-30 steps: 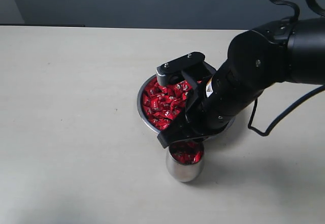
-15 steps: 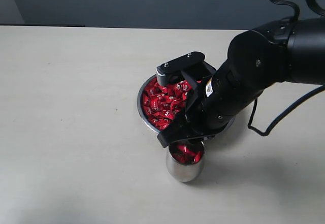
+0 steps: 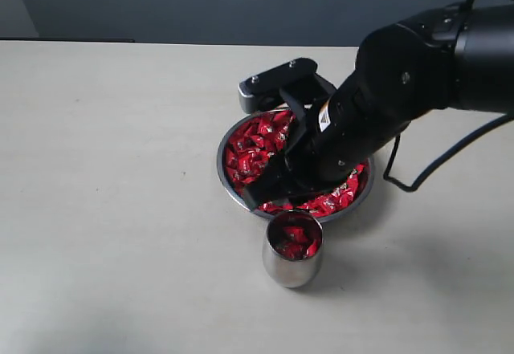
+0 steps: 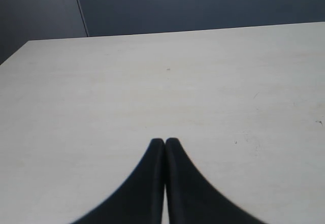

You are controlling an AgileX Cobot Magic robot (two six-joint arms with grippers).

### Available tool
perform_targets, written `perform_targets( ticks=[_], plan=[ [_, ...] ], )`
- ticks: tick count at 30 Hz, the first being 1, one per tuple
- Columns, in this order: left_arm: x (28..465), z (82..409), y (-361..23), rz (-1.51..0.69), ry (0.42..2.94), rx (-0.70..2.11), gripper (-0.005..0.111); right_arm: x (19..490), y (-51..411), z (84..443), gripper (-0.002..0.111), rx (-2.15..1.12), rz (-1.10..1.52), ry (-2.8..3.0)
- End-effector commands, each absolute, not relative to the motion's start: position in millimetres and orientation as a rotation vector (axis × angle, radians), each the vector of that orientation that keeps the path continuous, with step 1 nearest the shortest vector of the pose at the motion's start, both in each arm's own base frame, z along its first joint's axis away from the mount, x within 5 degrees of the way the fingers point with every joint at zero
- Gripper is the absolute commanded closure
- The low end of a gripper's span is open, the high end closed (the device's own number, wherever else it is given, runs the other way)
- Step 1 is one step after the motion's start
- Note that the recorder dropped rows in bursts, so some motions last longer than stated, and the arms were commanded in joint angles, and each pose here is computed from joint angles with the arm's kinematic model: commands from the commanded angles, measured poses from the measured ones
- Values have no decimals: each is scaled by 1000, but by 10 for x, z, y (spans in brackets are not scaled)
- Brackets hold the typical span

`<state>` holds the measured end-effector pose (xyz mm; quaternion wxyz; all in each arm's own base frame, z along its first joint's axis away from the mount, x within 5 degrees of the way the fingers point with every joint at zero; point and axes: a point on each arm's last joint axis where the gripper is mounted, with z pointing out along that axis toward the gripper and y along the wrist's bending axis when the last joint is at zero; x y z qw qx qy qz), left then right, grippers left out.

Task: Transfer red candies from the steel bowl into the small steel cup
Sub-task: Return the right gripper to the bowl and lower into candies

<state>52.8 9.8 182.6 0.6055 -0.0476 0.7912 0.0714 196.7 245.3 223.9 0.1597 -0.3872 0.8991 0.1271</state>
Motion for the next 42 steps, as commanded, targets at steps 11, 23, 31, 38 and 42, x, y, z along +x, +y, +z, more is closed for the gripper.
perform_targets(
  ticks=[11,23,31,38,42],
  plan=[
    [528,1830,99,168,1817,-111,106,2714,2209,2450,69,-702,2,2463],
    [528,1830,99,168,1817,-111,106,3323,2225,1958,69,-553,226,2759],
    [528,1830,99,168,1817,-111,106,3626,2160,1806,69,-474,283,2812],
    [528,1830,99,168,1817,-111,106,3667,2150,1503,69,-510,394,2894],
    [528,1830,99,168,1817,-111,106,3686,2157,1496,69,-522,395,2871]
  ],
)
